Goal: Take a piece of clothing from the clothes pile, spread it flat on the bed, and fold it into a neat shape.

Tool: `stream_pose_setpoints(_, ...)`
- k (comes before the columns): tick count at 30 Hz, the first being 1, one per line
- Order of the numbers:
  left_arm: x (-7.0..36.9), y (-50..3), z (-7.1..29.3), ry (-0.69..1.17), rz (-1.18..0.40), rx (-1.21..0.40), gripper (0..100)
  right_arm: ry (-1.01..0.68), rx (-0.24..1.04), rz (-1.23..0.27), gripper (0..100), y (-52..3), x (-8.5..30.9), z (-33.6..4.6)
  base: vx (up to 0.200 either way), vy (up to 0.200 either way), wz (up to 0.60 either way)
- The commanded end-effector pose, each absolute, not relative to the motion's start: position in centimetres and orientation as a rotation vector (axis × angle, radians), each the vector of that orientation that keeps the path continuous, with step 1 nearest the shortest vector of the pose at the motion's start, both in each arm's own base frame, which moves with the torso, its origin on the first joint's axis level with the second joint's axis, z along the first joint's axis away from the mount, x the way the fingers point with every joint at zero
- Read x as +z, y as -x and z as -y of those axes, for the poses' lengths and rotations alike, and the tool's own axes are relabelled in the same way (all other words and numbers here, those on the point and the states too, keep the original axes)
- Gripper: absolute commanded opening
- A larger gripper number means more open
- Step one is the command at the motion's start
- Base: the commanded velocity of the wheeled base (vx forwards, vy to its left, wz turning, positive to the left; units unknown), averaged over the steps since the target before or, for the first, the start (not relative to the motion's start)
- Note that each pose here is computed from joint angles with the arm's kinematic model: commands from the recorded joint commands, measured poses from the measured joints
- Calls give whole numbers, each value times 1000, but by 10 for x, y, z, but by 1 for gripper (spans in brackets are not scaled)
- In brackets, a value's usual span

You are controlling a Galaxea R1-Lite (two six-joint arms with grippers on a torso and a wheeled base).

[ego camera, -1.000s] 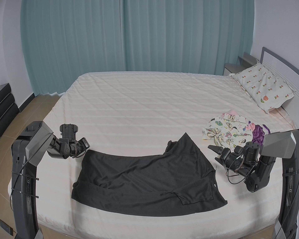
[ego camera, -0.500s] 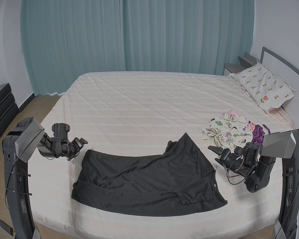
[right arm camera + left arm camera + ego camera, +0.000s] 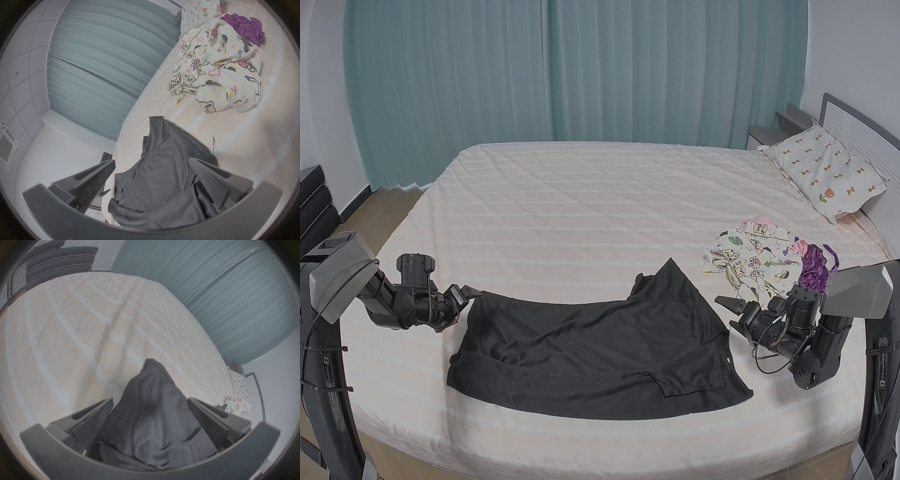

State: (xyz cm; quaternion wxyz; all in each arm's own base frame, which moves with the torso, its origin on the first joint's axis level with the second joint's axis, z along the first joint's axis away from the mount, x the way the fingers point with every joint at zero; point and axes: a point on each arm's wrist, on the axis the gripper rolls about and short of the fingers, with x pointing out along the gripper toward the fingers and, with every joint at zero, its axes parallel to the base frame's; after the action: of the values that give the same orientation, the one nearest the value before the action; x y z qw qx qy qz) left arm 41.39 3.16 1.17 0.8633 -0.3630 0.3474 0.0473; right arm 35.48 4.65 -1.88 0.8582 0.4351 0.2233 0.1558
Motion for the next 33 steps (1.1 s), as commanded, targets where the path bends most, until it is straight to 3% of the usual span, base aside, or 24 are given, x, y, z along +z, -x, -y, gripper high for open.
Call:
stream_pose_setpoints(1, 6, -432, -30, 770, -694, 120, 100, -913, 328, -473, 100, -354, -20, -48, 0, 0, 0)
stream_pose_setpoints(11, 9, -429, -30, 858, -691, 152, 100, -910, 332, -486, 100, -353, -23, -51, 0, 0, 0)
stream_pose_setpoints(26, 3, -425, -29, 859, -717, 156, 100, -899, 332, -484, 100, -355, -25, -52, 200, 0, 0)
stream_pose_setpoints(33, -1, -423, -21, 845, -733, 140, 100, -890, 339, -487, 100, -355, -25, -55, 0, 0, 0)
